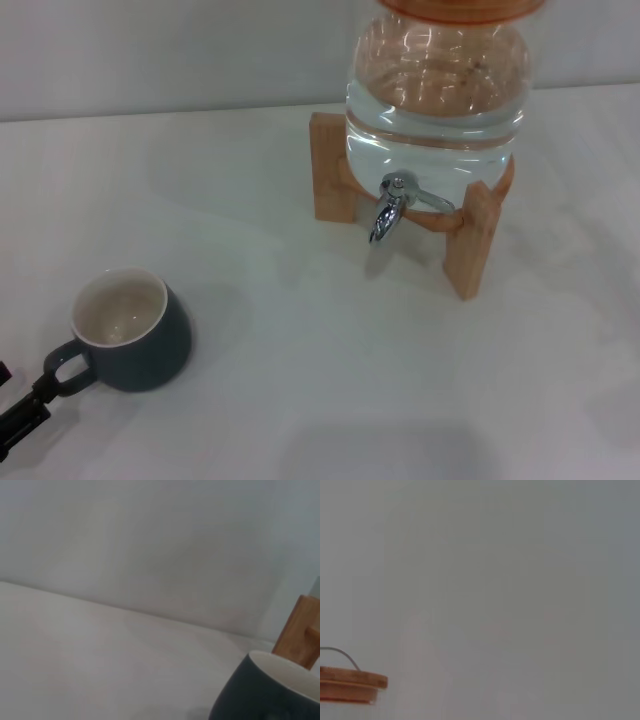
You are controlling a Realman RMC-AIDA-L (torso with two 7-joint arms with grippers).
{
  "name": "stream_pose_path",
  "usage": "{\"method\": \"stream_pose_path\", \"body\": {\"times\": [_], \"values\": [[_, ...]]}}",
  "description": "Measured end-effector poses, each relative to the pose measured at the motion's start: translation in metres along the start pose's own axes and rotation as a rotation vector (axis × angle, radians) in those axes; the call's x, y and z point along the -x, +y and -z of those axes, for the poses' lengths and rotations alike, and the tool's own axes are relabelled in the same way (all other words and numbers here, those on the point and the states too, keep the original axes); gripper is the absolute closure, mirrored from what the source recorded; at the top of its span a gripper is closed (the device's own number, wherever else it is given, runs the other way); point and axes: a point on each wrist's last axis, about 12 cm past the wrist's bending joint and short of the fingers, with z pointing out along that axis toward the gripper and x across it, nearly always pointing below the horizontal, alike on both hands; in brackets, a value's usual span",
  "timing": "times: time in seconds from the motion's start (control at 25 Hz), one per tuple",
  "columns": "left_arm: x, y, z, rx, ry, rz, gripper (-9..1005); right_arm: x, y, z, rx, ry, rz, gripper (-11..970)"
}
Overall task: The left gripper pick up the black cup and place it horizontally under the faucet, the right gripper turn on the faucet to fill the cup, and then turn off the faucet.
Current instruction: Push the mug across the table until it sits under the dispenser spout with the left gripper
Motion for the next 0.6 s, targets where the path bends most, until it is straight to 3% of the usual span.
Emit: {"method": "stream_pose_path", "body": {"times": [0.6], "values": [[-0.0001,0.0032,-0.0088,0.019,0.016,0.012,143,0.0002,-0.0016,-0.0012,-0.01,-0.002,0.005,147]]}}
